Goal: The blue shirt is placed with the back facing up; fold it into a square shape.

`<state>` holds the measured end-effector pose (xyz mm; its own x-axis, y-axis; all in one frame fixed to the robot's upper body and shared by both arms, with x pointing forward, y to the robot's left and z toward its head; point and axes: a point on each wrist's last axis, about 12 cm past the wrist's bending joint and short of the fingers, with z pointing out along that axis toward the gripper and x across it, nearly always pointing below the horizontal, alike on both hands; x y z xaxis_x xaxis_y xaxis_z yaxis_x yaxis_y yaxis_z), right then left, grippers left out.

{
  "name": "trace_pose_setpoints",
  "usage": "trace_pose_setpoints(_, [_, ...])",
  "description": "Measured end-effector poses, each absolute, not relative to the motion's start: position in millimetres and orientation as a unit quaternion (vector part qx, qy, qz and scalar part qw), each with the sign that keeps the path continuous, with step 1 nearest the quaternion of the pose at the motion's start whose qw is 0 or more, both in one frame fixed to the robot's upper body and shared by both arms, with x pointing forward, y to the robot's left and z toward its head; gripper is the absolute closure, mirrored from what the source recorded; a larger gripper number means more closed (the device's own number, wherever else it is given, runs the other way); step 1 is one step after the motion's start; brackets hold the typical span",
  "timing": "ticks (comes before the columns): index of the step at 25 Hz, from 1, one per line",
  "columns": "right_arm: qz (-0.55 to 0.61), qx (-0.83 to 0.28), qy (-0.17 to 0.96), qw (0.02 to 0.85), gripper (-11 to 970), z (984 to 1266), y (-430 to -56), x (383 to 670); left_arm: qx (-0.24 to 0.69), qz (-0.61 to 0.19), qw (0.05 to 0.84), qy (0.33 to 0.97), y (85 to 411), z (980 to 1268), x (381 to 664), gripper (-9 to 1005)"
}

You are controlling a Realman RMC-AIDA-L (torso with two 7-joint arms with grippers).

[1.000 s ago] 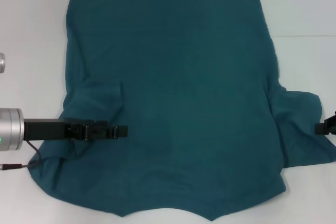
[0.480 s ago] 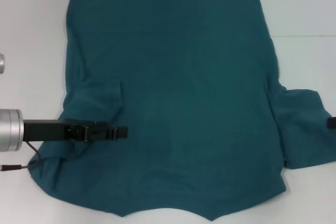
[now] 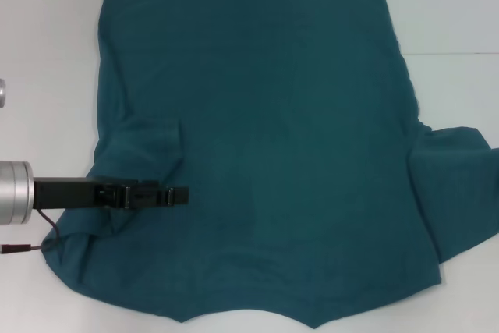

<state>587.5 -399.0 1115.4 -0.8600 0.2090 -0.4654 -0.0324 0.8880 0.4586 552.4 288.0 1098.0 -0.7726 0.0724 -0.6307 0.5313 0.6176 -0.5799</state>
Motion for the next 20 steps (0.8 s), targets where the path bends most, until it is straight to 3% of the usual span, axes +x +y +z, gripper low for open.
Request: trace_pose_setpoints(20, [0.249,0.089,0.926,0.271,940,1127,-405,592,0.174,-0.4,0.287,0.853,288,1098,553,137])
